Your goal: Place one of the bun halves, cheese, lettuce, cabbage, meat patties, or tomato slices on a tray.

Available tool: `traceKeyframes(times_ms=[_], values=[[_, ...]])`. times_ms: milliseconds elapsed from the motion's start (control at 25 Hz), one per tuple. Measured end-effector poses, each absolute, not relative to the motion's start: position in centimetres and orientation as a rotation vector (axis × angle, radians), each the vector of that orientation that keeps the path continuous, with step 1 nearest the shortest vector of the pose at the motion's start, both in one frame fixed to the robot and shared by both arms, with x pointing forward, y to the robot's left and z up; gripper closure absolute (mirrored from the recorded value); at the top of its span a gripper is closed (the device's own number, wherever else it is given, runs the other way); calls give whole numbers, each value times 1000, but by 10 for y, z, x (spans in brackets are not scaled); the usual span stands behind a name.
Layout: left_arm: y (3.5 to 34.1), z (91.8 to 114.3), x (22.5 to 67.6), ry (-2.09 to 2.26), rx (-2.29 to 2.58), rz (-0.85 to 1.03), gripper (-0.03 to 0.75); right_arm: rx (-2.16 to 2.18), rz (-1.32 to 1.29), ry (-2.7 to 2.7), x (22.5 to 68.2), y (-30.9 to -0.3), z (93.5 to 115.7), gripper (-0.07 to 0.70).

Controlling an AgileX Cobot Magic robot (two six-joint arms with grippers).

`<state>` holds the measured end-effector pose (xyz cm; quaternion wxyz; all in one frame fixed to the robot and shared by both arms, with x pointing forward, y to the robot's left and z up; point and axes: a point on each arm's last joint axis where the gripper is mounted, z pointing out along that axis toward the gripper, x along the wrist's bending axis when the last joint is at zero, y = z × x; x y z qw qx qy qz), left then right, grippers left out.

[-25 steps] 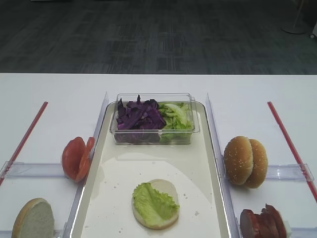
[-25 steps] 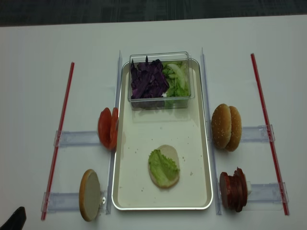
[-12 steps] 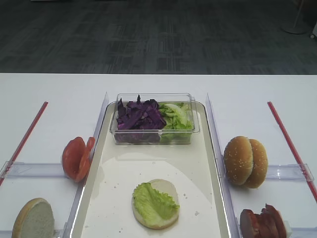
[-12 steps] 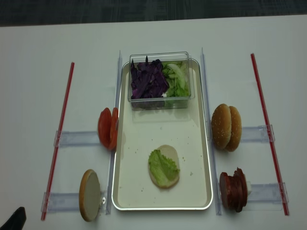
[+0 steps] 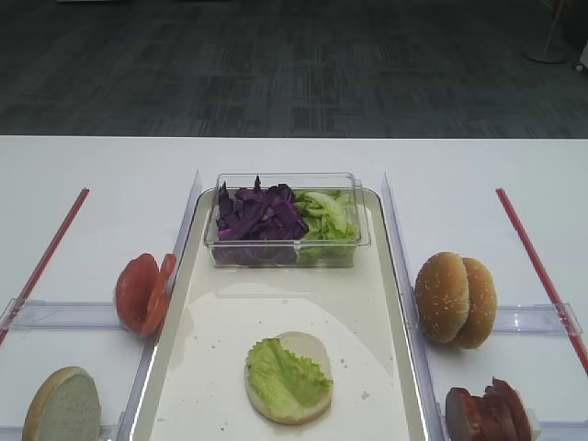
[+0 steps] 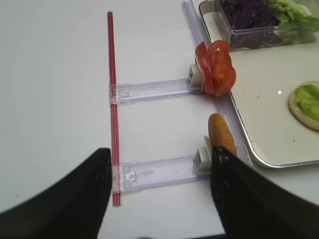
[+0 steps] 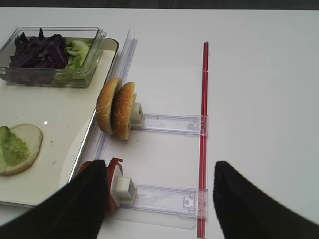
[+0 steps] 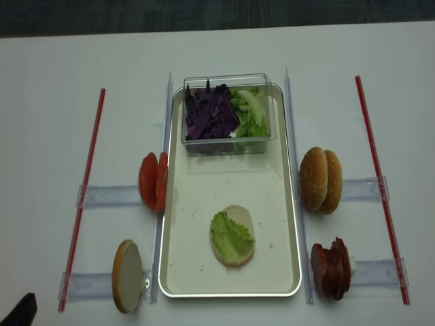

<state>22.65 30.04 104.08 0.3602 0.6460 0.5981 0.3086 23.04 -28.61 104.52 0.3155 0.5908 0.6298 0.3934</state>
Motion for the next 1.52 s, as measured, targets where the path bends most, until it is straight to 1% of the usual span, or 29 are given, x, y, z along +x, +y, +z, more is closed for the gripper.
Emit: traceKeyframes(times_ms=[1520], values=[[300, 1041, 227, 1542, 1665, 795, 300, 1555, 1037, 1661, 230, -286, 1045, 147]])
